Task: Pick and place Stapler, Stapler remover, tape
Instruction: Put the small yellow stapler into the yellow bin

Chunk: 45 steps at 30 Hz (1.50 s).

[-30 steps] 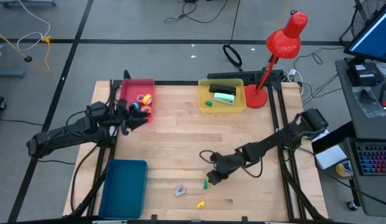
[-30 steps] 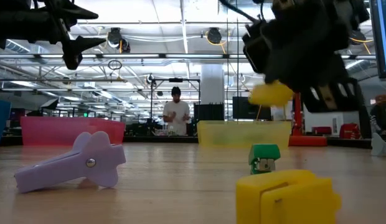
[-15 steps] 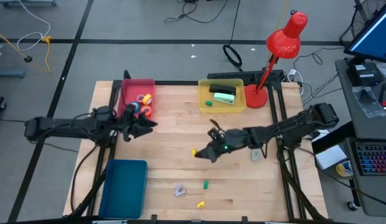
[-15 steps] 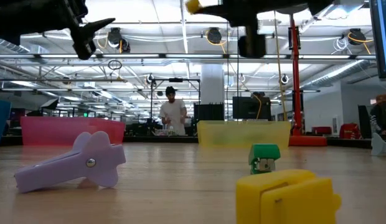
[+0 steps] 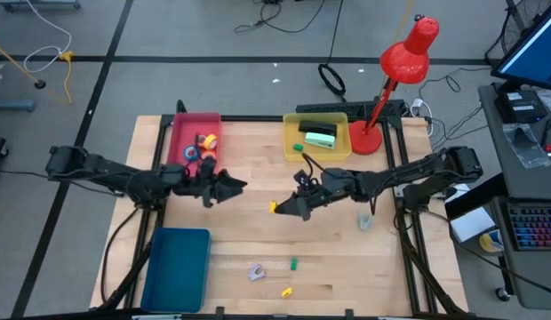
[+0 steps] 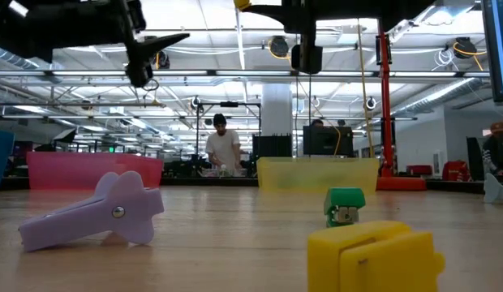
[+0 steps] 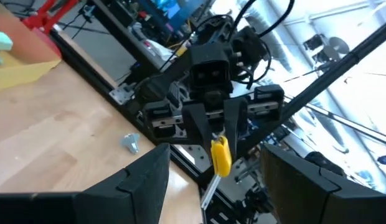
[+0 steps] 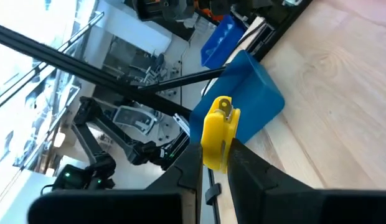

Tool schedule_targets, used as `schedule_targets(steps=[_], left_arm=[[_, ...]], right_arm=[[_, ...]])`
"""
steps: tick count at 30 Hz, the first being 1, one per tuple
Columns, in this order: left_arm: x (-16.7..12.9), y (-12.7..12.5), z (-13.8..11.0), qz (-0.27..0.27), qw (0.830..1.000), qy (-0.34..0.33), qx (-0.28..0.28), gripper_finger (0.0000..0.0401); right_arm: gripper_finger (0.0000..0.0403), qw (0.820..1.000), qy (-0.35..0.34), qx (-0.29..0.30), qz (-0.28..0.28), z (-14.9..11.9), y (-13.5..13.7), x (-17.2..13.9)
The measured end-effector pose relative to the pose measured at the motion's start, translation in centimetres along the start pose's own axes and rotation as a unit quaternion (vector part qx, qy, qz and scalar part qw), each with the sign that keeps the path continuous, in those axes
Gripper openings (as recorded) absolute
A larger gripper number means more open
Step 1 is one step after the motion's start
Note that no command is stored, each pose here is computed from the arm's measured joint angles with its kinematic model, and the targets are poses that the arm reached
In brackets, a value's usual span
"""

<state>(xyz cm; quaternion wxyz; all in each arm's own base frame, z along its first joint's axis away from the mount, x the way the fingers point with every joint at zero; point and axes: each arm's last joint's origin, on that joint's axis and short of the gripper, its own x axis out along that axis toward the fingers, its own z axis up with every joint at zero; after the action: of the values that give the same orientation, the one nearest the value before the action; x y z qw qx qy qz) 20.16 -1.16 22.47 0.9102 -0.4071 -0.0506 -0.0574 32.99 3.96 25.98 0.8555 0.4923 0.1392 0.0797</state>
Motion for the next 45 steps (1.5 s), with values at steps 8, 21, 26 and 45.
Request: schedule_targets(steps=[8,21,26,45], left_arm=[[4.9,-1.5,0.9,-0.003,0.999,0.026,0.026,0.0248],[8.7,-2.3,1.1,0.014,0.995,0.091,0.028,0.0248],[8.8,-2.7,1.0,0.018,0.996,0.088,0.028,0.0248],[8.8,-2.6,1.1,0.037,0.997,0.070,0.024,0.0244]], right_arm=[[0.0041,1.000,-0.006,-0.020,0.016,0.3,0.2,-0.1],[0.0041,0.999,-0.014,-0.043,0.030,0.5,0.5,-0.1],[0.0041,0.998,-0.016,-0.046,0.046,0.8,0.7,-0.1],[0.0041,0.997,-0.041,-0.049,0.031,1.7,0.1,-0.3]])
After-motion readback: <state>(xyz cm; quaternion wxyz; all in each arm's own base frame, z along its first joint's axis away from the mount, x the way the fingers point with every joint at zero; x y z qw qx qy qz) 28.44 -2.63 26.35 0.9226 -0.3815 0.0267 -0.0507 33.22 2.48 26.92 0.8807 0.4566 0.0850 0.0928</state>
